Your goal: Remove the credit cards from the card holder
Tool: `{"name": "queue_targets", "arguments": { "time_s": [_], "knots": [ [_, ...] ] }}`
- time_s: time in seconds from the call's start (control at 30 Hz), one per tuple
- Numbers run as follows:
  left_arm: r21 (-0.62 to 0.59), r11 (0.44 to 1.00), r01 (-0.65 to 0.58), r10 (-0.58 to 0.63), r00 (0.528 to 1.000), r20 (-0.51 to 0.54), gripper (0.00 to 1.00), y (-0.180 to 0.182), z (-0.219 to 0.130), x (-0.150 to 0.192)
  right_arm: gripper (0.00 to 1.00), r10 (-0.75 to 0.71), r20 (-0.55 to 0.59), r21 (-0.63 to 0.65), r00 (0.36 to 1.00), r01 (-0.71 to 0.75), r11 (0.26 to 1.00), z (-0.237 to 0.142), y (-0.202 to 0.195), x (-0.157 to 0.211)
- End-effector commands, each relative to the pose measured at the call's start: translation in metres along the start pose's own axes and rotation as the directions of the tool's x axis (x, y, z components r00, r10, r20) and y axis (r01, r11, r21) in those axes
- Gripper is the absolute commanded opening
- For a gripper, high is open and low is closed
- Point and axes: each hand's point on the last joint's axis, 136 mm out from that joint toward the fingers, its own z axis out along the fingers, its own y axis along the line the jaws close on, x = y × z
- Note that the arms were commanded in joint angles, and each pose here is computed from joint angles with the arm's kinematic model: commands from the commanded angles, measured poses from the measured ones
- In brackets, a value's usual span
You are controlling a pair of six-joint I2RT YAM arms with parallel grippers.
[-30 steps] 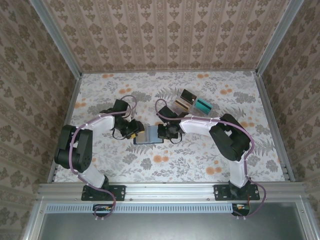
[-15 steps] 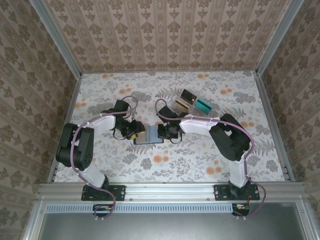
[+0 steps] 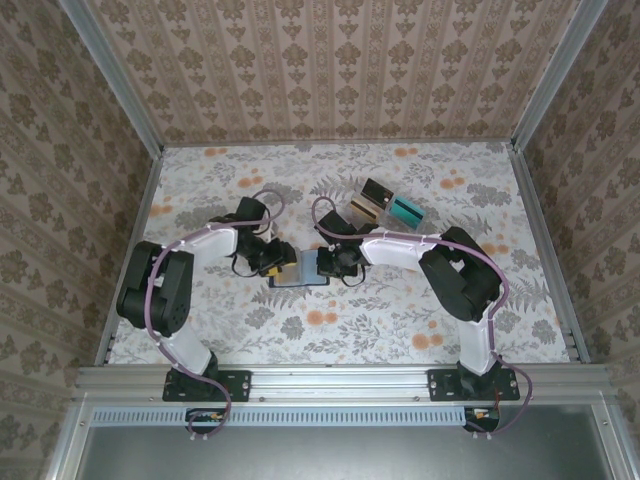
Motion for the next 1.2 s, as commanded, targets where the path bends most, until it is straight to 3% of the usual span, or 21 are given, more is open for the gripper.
{"name": "queue_targets", "arguments": {
  "time_s": [0.0, 0.33, 0.53, 0.93, 1.17],
  "knots": [
    [0.064, 0.997, -0.046, 0.049, 0.998, -0.047, 0.48, -0.019, 0.004, 0.007, 0.11, -0.001, -0.039, 0.041, 0.999, 0.003, 0.999, 0.012, -0.009, 0.009],
    [0.157, 0.986, -0.057, 0.062, 0.998, -0.023, 0.47, -0.036, 0.000, 0.005, 0.11, 0.001, -0.027, 0.034, 1.000, 0.000, 0.999, 0.009, -0.007, 0.007],
    [0.344, 0.937, -0.054, 0.062, 0.998, -0.012, 0.48, -0.070, 0.002, -0.001, 0.15, -0.003, 0.041, -0.009, 0.999, 0.003, 1.000, -0.010, -0.001, -0.003],
    [0.301, 0.953, -0.031, 0.043, 0.999, -0.032, 0.48, -0.071, 0.026, -0.010, 0.28, 0.007, 0.197, -0.080, 0.980, 0.009, 0.997, -0.058, -0.001, -0.019],
    [0.265, 0.962, -0.060, 0.059, 0.998, 0.012, 0.47, -0.072, 0.007, -0.012, 0.26, -0.048, 0.157, -0.151, 0.986, 0.072, 0.986, -0.056, 0.025, -0.017]
  ]
}}
